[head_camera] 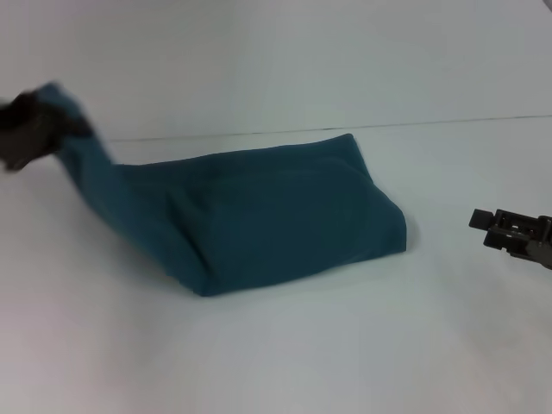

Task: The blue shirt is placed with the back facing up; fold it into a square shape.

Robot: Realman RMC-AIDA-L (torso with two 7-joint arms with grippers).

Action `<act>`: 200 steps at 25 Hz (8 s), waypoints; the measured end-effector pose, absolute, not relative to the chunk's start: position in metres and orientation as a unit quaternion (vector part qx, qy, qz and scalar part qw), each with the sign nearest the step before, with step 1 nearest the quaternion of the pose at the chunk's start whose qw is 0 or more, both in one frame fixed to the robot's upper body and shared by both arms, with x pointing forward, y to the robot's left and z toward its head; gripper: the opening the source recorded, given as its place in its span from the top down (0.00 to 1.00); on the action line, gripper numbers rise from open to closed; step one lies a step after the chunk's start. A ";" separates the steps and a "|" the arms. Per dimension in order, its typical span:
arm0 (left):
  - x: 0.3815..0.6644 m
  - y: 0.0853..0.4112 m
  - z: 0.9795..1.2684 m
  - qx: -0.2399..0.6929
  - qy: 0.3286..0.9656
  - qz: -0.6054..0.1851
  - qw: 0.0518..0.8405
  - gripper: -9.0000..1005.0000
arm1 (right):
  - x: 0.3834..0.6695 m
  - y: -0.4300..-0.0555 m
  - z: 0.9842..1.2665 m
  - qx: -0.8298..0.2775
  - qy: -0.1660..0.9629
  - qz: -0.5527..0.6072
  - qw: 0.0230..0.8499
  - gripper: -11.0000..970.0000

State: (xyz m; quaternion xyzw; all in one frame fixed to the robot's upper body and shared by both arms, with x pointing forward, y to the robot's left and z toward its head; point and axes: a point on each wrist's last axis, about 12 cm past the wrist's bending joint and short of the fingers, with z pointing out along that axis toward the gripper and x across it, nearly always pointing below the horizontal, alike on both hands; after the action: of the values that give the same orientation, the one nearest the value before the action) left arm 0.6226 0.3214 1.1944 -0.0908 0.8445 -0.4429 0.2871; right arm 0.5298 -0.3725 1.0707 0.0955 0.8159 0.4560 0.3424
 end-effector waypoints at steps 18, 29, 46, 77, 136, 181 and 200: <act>0.657 0.095 1.158 0.106 0.856 -0.437 0.254 0.94 | 0.529 -0.365 1.066 0.089 0.822 0.456 0.330 0.21; 0.649 0.070 1.162 0.150 0.818 -0.487 0.269 0.74 | 0.530 -0.360 1.060 0.088 0.831 0.449 0.316 0.21; 0.574 0.266 1.113 -0.083 0.776 -0.588 0.210 0.26 | 0.569 -0.358 1.096 0.037 0.864 0.423 0.271 0.21; 0.538 0.297 1.083 -0.059 0.820 -0.533 0.201 0.08 | 0.674 -0.247 1.142 -0.022 0.941 0.251 0.227 0.22; 0.542 0.287 1.078 -0.067 0.822 -0.528 0.201 0.08 | 0.651 -0.255 1.138 -0.050 0.949 0.258 0.175 0.79; 0.540 0.289 1.075 -0.077 0.819 -0.531 0.201 0.09 | 0.672 -0.291 1.162 0.004 0.961 0.136 0.242 0.71; 0.559 0.224 1.063 -0.086 0.832 -0.530 0.138 0.08 | 0.638 -0.341 1.208 -0.021 0.899 0.348 0.264 0.43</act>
State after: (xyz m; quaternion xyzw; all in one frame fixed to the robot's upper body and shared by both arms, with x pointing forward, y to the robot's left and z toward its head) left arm 0.5588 0.2237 1.0628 -0.0863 0.8323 -0.5299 0.1380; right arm 0.6379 -0.3409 1.2082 -0.0209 0.8994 0.3482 0.2635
